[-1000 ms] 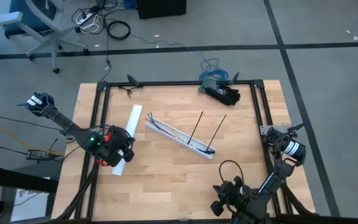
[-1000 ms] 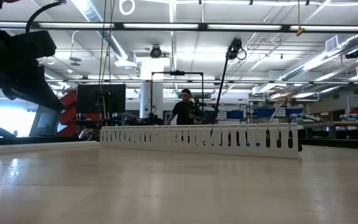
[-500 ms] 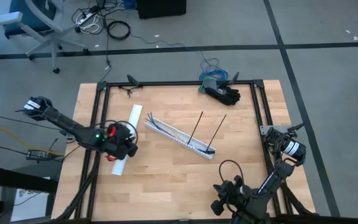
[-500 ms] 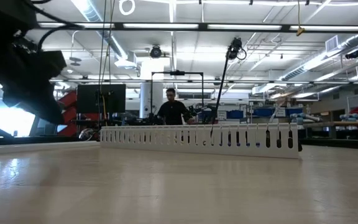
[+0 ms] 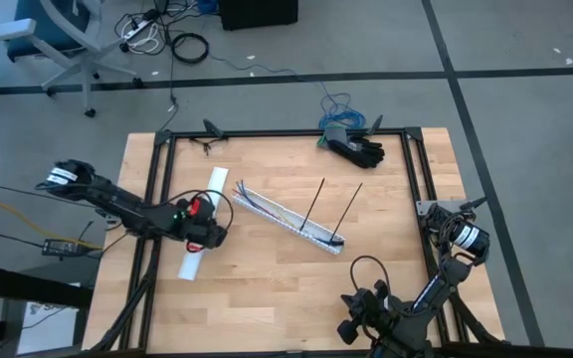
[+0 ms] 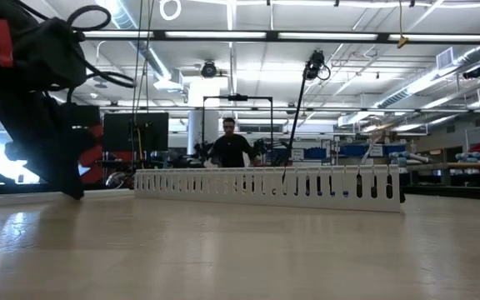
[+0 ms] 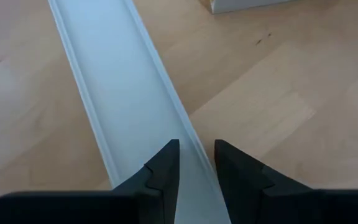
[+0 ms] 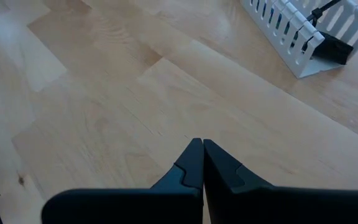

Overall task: Ziptie cables
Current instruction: Close the white cable duct lid

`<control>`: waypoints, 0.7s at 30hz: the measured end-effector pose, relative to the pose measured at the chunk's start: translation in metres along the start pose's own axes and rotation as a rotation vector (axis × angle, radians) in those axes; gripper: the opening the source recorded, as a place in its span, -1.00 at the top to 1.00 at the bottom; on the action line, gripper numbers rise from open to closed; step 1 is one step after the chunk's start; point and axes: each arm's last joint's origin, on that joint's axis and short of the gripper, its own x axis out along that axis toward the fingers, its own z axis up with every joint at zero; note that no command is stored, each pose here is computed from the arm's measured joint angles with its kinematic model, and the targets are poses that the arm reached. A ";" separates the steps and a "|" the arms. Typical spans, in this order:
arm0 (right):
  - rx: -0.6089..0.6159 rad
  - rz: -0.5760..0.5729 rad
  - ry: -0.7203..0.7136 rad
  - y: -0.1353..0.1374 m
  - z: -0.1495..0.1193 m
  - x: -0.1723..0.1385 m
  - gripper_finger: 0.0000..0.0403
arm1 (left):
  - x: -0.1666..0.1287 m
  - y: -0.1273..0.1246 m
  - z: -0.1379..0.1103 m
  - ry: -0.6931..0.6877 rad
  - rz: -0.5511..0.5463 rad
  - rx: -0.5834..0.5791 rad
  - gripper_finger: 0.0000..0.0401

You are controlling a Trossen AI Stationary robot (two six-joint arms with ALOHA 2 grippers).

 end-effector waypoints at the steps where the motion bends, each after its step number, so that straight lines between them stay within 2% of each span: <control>1: 0.000 0.000 0.000 0.000 0.000 0.000 1.00 | 0.002 0.000 0.000 0.006 0.006 -0.001 0.45; 4: 0.001 0.001 0.000 0.000 0.000 0.000 1.00 | 0.006 -0.001 0.002 0.033 0.013 -0.014 0.54; 8: 0.001 0.001 -0.001 0.000 0.000 0.000 1.00 | 0.007 -0.002 0.004 0.046 -0.001 -0.012 0.90; 9: 0.001 0.001 -0.001 0.000 0.000 0.000 1.00 | 0.007 -0.002 0.004 0.045 -0.003 -0.004 0.93; 16: 0.006 0.005 0.000 0.001 0.000 0.000 1.00 | 0.000 -0.003 0.008 0.054 0.008 0.034 0.98; 21: -0.002 0.007 -0.002 0.001 0.000 0.000 1.00 | -0.013 0.000 0.017 0.030 0.089 0.043 0.99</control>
